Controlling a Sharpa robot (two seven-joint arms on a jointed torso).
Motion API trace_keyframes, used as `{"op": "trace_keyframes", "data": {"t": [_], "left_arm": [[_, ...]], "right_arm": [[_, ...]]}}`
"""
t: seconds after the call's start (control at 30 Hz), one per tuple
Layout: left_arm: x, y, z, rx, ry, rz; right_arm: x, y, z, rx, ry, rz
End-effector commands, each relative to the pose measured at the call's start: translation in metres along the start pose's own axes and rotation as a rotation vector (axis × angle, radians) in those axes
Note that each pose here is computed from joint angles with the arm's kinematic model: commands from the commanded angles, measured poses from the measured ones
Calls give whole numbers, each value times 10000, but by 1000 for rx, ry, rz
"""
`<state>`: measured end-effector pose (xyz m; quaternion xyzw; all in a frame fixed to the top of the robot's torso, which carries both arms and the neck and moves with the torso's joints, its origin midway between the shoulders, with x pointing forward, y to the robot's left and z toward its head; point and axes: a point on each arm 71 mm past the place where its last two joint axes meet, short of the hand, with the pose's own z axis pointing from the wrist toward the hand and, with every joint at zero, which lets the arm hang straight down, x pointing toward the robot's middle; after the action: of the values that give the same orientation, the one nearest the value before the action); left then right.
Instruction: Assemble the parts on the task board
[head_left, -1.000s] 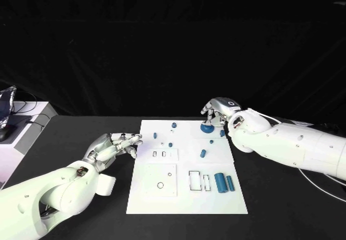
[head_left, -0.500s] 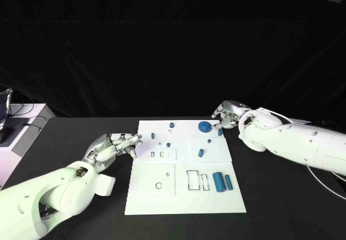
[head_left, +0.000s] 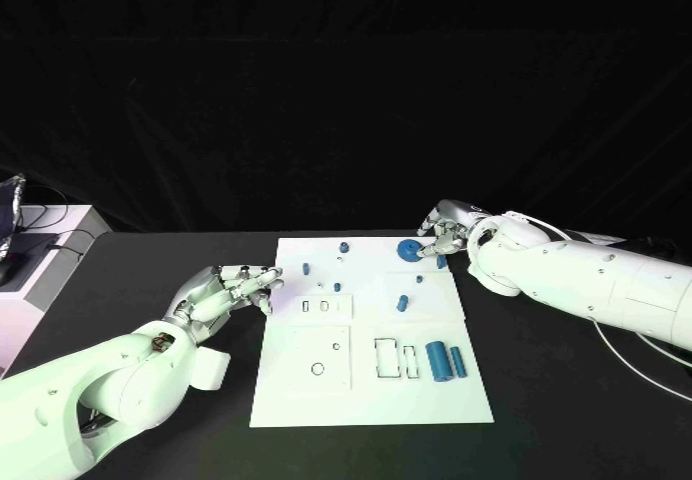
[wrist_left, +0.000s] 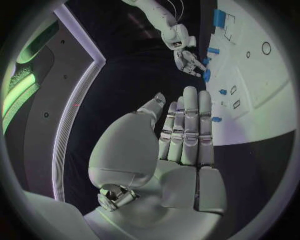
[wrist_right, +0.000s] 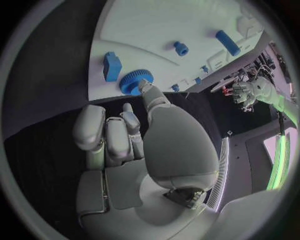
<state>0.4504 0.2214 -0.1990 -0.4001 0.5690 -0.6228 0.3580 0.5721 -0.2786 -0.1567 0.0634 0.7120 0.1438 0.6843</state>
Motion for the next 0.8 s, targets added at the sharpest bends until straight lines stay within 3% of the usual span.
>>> {"op": "trace_keyframes", "data": {"t": [0.03, 0.8], "left_arm": [[29, -10, 5, 12, 21, -6], [20, -8, 1, 7, 15, -4]], "right_arm": [[30, 15, 25, 11, 34, 21], [112, 58, 99, 37, 94, 49]]}}
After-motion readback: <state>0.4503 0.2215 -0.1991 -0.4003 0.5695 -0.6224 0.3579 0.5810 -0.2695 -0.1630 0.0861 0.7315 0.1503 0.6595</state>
